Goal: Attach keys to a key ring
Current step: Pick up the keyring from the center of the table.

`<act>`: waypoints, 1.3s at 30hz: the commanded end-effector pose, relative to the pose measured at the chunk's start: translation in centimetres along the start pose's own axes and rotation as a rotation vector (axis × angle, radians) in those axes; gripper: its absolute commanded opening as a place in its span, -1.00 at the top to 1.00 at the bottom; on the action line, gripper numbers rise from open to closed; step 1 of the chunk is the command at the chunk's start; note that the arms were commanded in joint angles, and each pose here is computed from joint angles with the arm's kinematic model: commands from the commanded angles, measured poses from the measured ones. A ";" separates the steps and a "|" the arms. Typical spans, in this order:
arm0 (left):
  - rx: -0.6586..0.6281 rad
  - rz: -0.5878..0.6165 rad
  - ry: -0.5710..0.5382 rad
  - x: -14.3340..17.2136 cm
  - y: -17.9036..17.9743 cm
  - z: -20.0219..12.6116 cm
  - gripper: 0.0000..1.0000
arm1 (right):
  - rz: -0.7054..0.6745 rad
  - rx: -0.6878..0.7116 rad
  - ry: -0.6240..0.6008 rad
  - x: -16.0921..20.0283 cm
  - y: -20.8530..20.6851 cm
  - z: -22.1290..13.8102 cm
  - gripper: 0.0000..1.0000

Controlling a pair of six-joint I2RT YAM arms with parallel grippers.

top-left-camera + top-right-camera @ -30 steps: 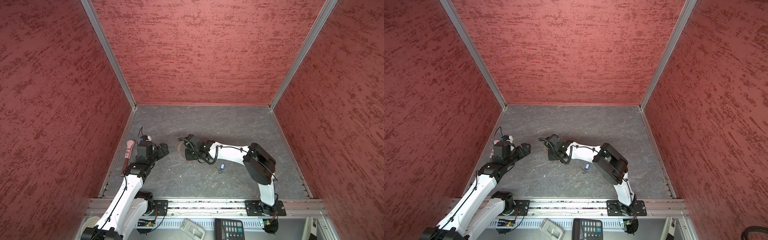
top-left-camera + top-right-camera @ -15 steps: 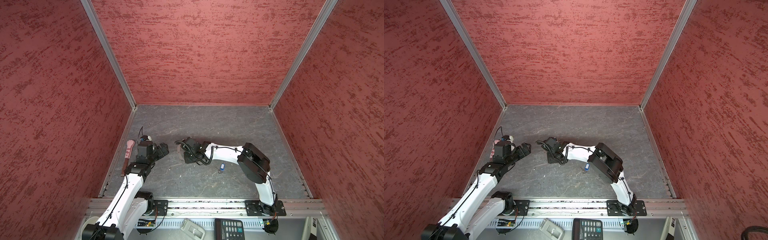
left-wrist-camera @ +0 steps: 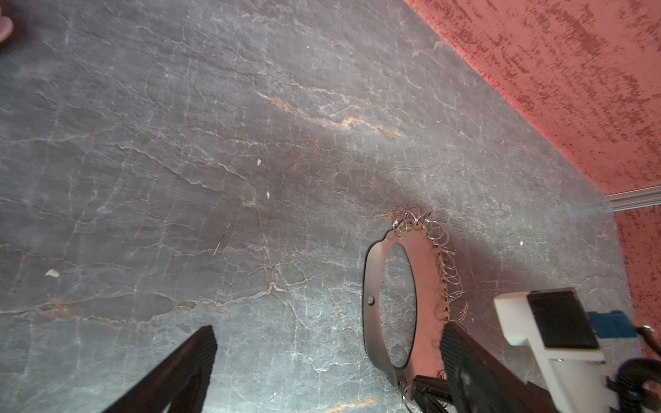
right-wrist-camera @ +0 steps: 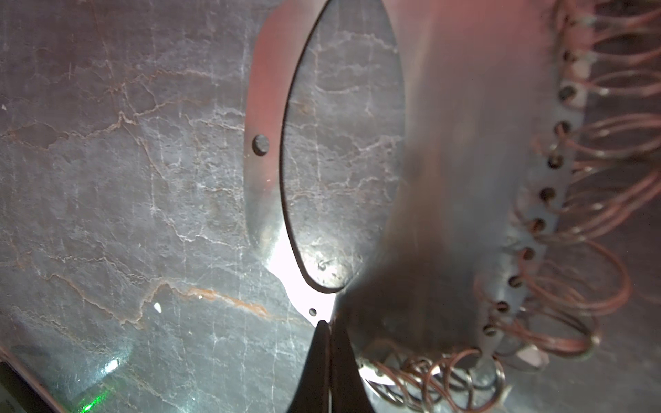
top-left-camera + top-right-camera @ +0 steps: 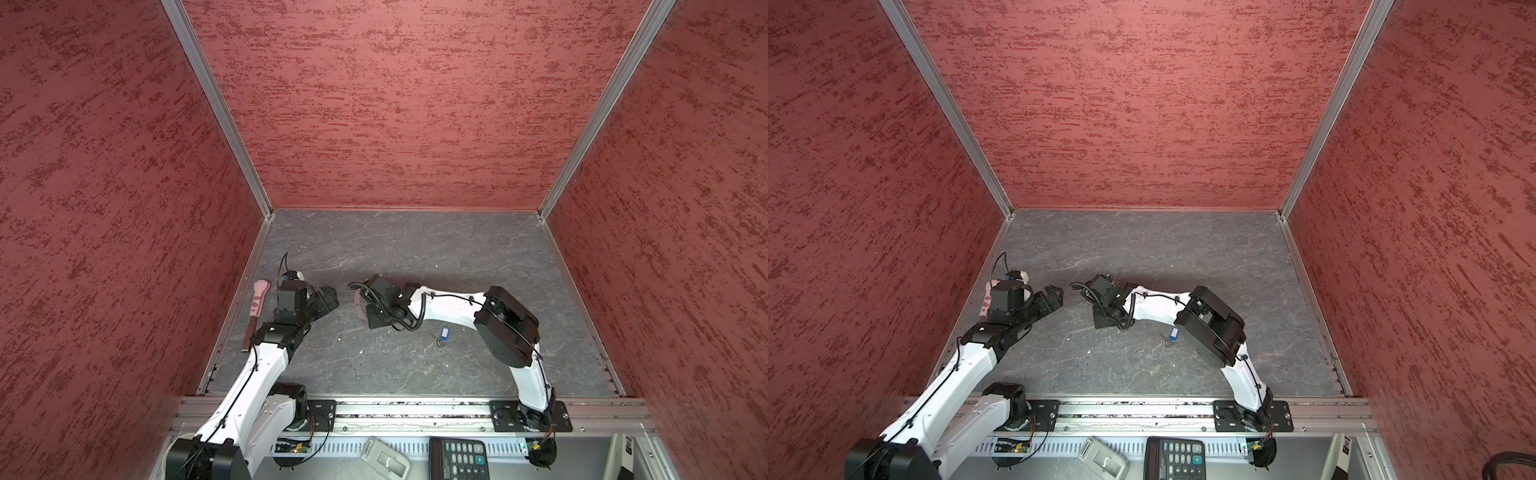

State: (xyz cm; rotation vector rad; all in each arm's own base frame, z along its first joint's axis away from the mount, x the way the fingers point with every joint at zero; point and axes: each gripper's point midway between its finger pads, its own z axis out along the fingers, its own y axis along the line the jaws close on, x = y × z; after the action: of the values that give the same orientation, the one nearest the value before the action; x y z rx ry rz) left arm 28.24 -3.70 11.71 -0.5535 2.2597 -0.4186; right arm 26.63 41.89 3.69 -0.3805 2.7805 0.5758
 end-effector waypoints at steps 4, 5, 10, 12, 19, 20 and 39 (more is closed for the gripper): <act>0.104 0.036 0.005 0.0 -1.7 0.5 -0.92 | -0.098 0.008 -0.225 -3.9 1.0 -7.6 1.00; 0.139 0.041 0.007 0.0 -2.3 0.5 -0.90 | -0.114 0.013 -0.249 -4.1 0.9 -8.5 1.00; 0.401 0.113 -0.003 0.0 -7.8 -0.9 -0.79 | -0.244 0.008 -0.368 -4.8 0.6 -12.9 1.00; 0.490 0.186 -0.038 0.1 -10.6 -2.1 -0.77 | -0.302 0.020 -0.413 -4.9 0.2 -14.5 1.00; 0.646 0.438 -0.096 0.7 -18.5 -5.9 -0.77 | -0.460 0.077 -0.550 -5.2 -1.0 -19.2 1.00; 0.653 0.442 -0.094 0.6 -18.9 -6.0 -0.77 | -0.481 0.060 -0.586 -5.2 -0.8 -20.8 1.00; 1.079 0.682 -0.226 5.7 -21.8 -10.0 -0.57 | -0.653 -0.233 -0.909 -1.6 0.1 -27.9 1.00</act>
State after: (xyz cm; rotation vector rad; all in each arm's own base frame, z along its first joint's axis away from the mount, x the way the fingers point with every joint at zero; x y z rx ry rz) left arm 24.21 -23.23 21.37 0.5656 1.7596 -0.9968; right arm 22.94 29.70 24.50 -0.7962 1.7973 0.5494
